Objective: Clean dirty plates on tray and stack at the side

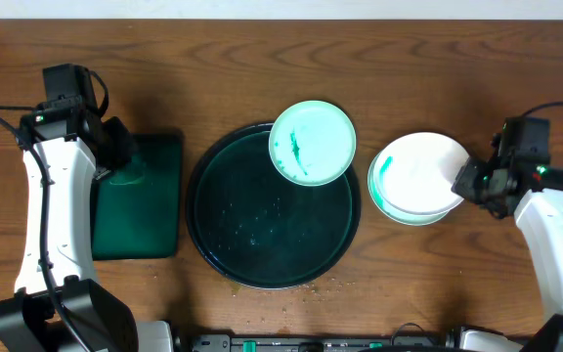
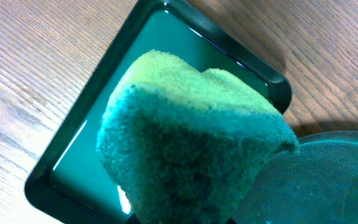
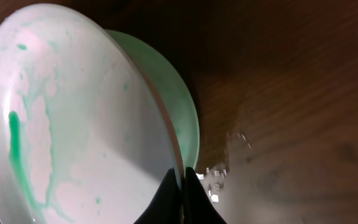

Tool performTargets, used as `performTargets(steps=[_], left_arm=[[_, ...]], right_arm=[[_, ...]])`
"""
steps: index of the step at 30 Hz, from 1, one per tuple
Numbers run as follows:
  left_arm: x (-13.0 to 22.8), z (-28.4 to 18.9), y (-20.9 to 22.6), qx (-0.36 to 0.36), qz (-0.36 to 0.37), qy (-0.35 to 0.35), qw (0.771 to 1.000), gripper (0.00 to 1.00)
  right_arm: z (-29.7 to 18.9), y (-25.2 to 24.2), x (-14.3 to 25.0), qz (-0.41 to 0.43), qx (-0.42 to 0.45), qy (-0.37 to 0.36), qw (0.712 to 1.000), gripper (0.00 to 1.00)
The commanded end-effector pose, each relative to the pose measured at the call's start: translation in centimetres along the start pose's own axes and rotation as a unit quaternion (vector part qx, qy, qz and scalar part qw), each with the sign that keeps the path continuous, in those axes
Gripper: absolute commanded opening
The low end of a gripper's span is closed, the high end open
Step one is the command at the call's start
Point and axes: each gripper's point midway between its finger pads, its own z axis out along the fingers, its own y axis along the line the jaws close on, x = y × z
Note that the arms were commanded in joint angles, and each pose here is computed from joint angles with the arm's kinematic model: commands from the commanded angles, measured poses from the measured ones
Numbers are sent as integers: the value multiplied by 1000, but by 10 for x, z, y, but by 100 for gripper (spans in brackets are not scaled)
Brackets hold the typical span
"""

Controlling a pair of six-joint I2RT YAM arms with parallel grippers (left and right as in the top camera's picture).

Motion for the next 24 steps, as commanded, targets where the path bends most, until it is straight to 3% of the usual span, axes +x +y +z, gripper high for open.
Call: performTargets(steps=[1, 2, 8, 16, 24], left_arm=[[-3, 0, 4, -10, 2, -3, 1000, 8], [-3, 0, 4, -10, 2, -3, 1000, 8], [-3, 0, 4, -10, 2, -3, 1000, 8], [-3, 0, 4, -10, 2, -3, 1000, 8], [-2, 0, 4, -10, 2, -3, 1000, 8]], right_arm=[[11, -2, 8, 6, -3, 4, 1000, 4], [13, -1, 10, 5, -3, 5, 1000, 9], [7, 19, 4, -22, -37, -3, 999, 17], [-28, 106, -36, -124, -146, -27, 981, 32], [6, 220, -40, -270, -217, 71, 935, 44]])
